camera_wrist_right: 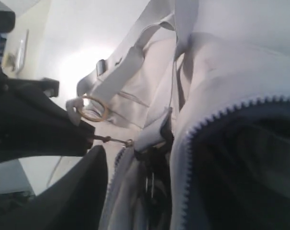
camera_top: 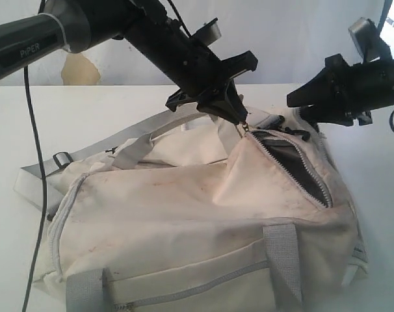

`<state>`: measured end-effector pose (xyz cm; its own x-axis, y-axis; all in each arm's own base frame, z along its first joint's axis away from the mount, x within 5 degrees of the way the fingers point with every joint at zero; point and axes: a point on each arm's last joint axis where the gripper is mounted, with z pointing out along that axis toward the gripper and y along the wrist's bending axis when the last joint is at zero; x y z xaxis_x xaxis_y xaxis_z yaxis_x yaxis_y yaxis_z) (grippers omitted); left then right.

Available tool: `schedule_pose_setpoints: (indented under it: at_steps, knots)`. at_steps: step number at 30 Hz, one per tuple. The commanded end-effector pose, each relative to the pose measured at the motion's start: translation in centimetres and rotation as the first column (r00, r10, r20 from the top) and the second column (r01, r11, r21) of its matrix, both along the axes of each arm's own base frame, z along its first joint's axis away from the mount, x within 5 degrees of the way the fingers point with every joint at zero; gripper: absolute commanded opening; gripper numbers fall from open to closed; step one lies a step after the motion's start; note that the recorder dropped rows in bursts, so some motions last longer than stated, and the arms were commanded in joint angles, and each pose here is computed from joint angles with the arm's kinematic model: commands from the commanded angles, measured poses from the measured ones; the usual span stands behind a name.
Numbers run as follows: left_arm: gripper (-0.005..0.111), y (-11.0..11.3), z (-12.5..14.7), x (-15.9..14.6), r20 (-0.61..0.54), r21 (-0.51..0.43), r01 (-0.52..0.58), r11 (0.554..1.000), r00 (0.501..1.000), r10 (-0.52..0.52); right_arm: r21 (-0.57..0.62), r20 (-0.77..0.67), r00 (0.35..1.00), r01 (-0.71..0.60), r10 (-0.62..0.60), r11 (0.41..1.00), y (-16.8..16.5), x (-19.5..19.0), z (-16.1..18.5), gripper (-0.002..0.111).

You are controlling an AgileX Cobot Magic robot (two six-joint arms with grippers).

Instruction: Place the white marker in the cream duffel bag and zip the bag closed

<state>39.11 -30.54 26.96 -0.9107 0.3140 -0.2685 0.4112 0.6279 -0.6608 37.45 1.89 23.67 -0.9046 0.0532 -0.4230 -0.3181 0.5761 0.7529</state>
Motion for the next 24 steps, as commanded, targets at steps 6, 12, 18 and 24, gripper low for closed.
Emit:
schedule_pose_setpoints:
  at_steps: [6,12,18,24]
  knots:
    - [0.0,0.3,1.9,-0.5,0.036,-0.027,0.01,1.0,0.999,-0.009,-0.117,0.216,0.975,0.079,-0.052,0.99,-0.6,-0.6,4.4,0.051]
    - [0.0,0.1,2.1,-0.6,0.013,-0.057,0.004,0.998,1.0,-0.003,-0.112,0.223,0.966,-0.106,0.129,0.988,2.0,-1.9,5.1,0.051]
    - [0.0,0.1,2.4,-0.6,-0.01,-0.098,0.001,0.995,1.0,-0.002,-0.26,0.258,0.93,-0.193,0.261,0.946,4.6,-2.2,4.1,0.051]
    - [0.0,0.1,2.4,-0.6,-0.01,-0.098,0.001,0.995,1.0,-0.002,-0.414,0.233,0.936,-0.149,0.262,0.898,4.7,-1.8,3.1,0.05]
